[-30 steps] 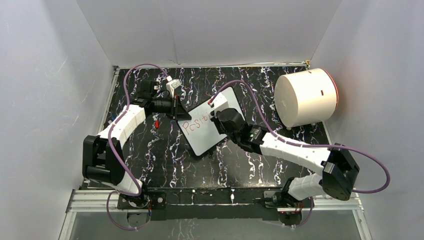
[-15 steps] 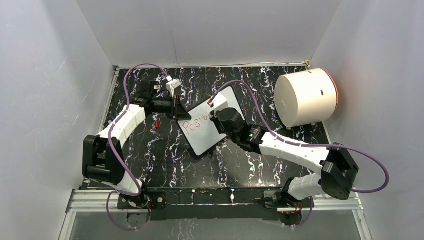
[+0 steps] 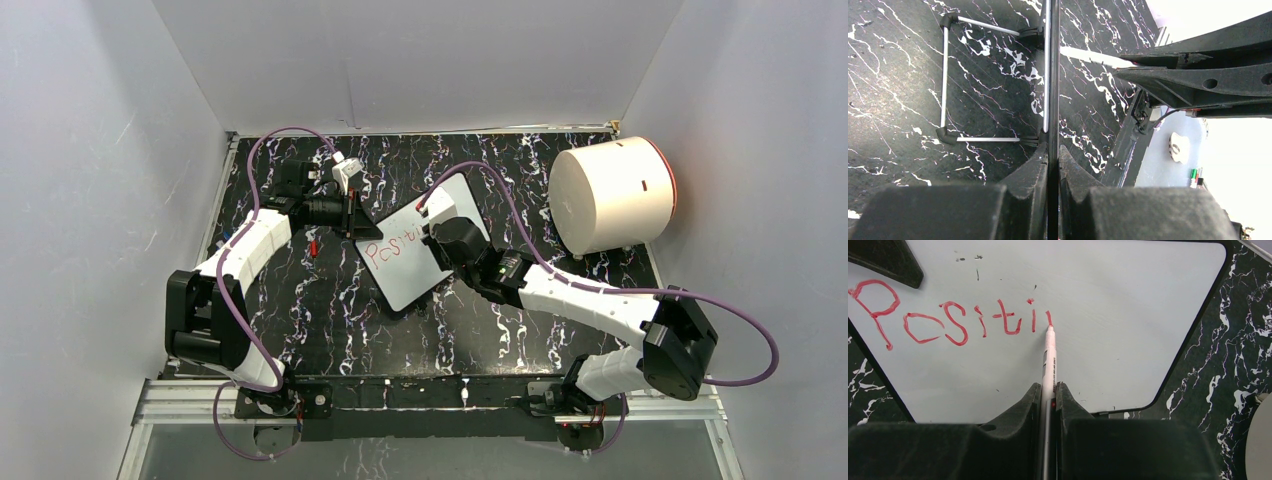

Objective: Write a sentence on the whiteboard

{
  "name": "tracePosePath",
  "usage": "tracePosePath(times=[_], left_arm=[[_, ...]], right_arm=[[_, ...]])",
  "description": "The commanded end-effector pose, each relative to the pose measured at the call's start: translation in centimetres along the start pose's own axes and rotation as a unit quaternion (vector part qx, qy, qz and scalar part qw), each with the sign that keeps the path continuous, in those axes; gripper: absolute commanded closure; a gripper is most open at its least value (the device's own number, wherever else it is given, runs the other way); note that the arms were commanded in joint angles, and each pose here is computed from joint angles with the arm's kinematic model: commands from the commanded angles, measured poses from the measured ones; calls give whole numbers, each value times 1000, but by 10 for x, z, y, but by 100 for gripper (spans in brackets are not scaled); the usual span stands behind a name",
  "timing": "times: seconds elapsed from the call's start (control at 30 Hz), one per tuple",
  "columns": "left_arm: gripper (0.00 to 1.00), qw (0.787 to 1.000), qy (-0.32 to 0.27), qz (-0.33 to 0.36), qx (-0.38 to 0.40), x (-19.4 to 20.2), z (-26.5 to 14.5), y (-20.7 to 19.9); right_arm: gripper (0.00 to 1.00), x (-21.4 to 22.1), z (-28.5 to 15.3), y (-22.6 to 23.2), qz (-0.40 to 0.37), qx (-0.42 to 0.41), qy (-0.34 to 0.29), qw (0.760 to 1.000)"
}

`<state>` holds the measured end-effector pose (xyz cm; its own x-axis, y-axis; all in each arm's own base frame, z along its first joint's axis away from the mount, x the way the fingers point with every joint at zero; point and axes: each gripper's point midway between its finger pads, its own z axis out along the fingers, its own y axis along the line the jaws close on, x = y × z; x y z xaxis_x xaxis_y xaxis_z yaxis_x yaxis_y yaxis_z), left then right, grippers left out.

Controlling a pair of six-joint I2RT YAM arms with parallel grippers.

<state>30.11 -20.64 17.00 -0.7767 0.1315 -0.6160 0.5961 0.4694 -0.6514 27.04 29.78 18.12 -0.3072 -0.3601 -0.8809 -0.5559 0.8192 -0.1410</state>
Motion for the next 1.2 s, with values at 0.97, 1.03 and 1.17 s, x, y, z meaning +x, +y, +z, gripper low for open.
tracePosePath(times=[0.97, 1.03, 1.17], left_arm=[[100, 998, 50, -41, -27, 32, 9, 13], [100, 998, 50, -40, -27, 32, 9, 13], [100, 998, 51, -40, -28, 32, 9, 13]], right_arm=[[100, -42, 0, -12, 11, 27, -64, 997], [100, -45, 1, -11, 11, 28, -67, 997], [100, -50, 2, -12, 10, 30, -72, 997]])
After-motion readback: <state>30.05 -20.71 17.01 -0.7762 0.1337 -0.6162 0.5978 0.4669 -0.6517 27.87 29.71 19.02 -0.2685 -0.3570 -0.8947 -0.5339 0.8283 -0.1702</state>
